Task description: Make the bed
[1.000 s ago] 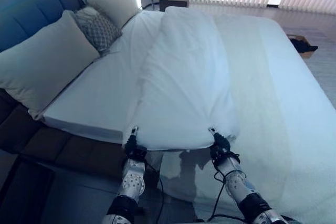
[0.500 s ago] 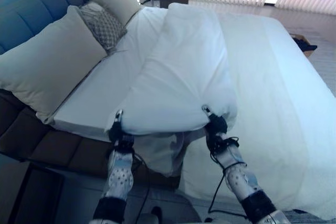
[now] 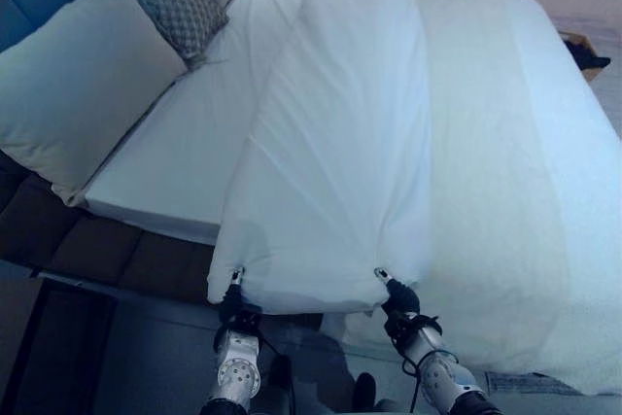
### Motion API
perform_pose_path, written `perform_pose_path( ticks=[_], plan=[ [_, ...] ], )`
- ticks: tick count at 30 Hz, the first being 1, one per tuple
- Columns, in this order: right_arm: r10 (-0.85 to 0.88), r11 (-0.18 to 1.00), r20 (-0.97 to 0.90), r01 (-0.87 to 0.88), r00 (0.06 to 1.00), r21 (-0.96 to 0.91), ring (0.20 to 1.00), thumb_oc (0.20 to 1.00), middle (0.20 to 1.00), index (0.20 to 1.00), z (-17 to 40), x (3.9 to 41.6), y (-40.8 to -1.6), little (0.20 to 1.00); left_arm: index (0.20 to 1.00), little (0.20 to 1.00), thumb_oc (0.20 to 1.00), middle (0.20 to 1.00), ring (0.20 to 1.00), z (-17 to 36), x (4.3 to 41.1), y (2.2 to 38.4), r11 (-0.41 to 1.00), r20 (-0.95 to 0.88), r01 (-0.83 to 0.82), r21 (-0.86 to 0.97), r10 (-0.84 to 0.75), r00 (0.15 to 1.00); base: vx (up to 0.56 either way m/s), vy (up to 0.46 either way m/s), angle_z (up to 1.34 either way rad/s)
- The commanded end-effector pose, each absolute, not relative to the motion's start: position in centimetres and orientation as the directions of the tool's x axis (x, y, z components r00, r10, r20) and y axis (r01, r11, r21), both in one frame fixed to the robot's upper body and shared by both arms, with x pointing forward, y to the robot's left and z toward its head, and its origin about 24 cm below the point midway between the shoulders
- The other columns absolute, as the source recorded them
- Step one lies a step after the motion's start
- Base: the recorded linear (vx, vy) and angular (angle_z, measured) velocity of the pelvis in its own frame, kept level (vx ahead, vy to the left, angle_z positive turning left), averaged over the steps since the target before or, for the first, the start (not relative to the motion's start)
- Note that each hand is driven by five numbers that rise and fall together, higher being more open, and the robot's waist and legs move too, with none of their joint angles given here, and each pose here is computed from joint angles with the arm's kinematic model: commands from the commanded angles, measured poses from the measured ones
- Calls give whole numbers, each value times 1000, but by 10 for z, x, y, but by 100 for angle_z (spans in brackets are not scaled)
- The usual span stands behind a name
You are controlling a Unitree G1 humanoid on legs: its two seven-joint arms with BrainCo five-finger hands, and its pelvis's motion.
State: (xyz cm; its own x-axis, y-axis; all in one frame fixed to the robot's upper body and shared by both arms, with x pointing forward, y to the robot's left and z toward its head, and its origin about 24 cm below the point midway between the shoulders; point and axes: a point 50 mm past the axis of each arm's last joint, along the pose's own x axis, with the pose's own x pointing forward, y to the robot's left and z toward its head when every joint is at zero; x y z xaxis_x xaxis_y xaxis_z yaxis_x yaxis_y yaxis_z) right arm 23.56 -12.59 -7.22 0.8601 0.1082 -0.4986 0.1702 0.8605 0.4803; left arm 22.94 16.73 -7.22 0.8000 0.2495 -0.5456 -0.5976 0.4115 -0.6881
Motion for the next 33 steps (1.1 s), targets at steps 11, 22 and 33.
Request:
perform_pose_path(
  ticks=[11, 22, 33],
  plan=[
    [203, 961, -539, -62, 817, 268, 200, 200, 200, 200, -77, 240, -115, 200, 200, 200, 200, 200, 200, -51, 250, 235, 503, -444, -651, -569, 478, 758, -3, -9, 6],
    [291, 957, -527, -253, 798, 145, 1000, 1000, 1000, 1000, -71, 247, -97, 1000, 426, 426, 426, 426, 426, -33, 266, 252, 556, -383, -656, -510, 536, 752, -6, 26, -5],
    [-46, 994, -724, -42, 688, -103, 1000, 1000, 1000, 1000, -112, 224, -164, 1000, 1000, 1000, 1000, 1000, 1000, -54, 243, 281, 539, -464, -828, -155, 700, 543, -4, 8, -1]
  ],
)
